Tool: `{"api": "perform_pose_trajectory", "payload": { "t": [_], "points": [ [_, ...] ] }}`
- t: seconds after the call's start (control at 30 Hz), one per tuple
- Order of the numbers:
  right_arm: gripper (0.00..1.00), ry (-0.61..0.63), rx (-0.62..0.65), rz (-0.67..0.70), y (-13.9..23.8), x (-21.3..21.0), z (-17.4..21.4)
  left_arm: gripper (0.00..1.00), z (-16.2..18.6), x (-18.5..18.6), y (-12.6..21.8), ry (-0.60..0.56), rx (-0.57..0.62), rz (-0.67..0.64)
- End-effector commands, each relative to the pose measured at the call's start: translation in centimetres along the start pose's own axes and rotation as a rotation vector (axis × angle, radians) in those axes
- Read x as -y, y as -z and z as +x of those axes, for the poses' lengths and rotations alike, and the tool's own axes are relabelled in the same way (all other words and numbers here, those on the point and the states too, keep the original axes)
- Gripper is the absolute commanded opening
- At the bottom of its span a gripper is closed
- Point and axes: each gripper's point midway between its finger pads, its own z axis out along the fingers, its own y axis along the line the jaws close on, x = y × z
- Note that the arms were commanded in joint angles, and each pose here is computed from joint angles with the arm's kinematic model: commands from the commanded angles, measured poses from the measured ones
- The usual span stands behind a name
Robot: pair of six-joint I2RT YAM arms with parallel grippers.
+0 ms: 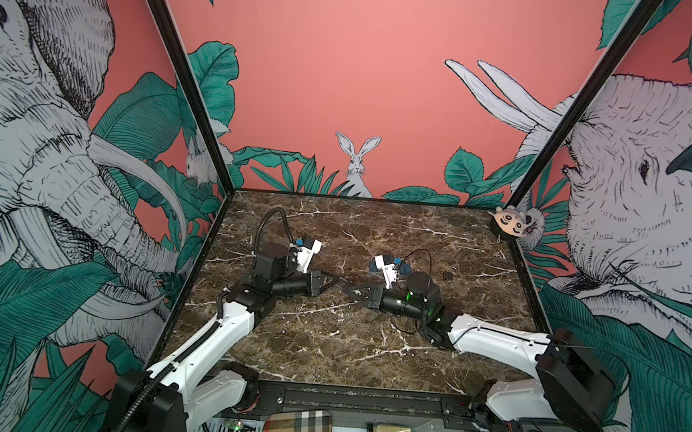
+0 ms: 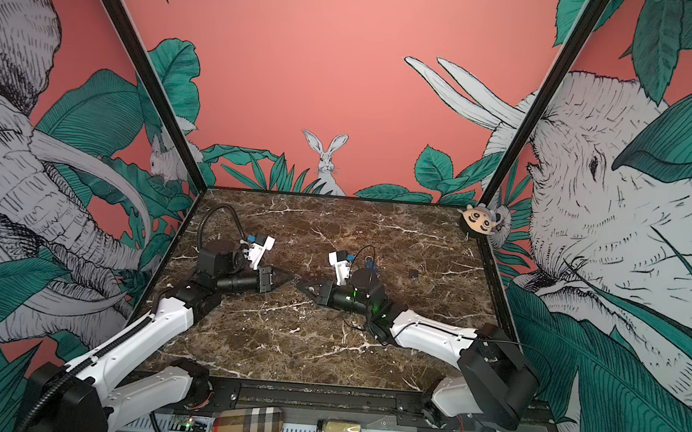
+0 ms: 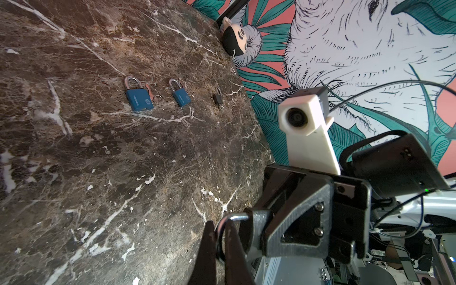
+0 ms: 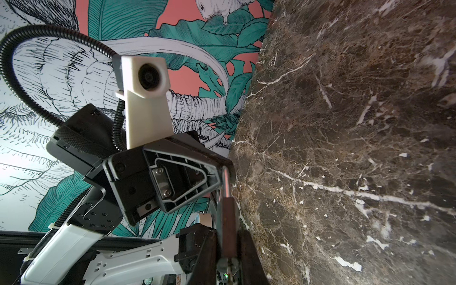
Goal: Lock with the key
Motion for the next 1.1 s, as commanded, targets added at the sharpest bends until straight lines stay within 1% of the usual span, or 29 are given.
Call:
{"api": "perform_pose_trajectory", "payload": {
  "t": [0.0, 0.2, 0.47, 0.7, 0.87, 1.07],
  "points": [
    [0.00, 0.073, 0.051, -0.177, 0.2, -5.0, -1.6, 0.00, 0.3, 0.8, 0.0, -0.013, -0.012, 0.044],
    [0.00, 0.063, 0.068, -0.209, 0.3, -5.8, -2.1, 0.00, 0.7, 1.7, 0.5, -0.032, -0.008, 0.077],
    [0.00, 0.061, 0.065, -0.222, -0.3, -6.5, -2.2, 0.00, 1.5, 2.1, 0.5, -0.024, -0.018, 0.098],
    [0.00, 0.085, 0.060, -0.218, -0.9, -6.8, -1.9, 0.00, 1.8, 3.4, 0.9, -0.026, -0.020, 0.127],
    [0.00, 0.104, 0.068, -0.228, -1.3, -7.4, -2.2, 0.00, 2.3, 3.6, 1.1, -0.018, -0.023, 0.132],
    [0.00, 0.119, 0.098, -0.281, -1.7, -8.9, -2.9, 0.00, 2.7, 4.0, 1.1, -0.019, -0.019, 0.141]
  ]
}}
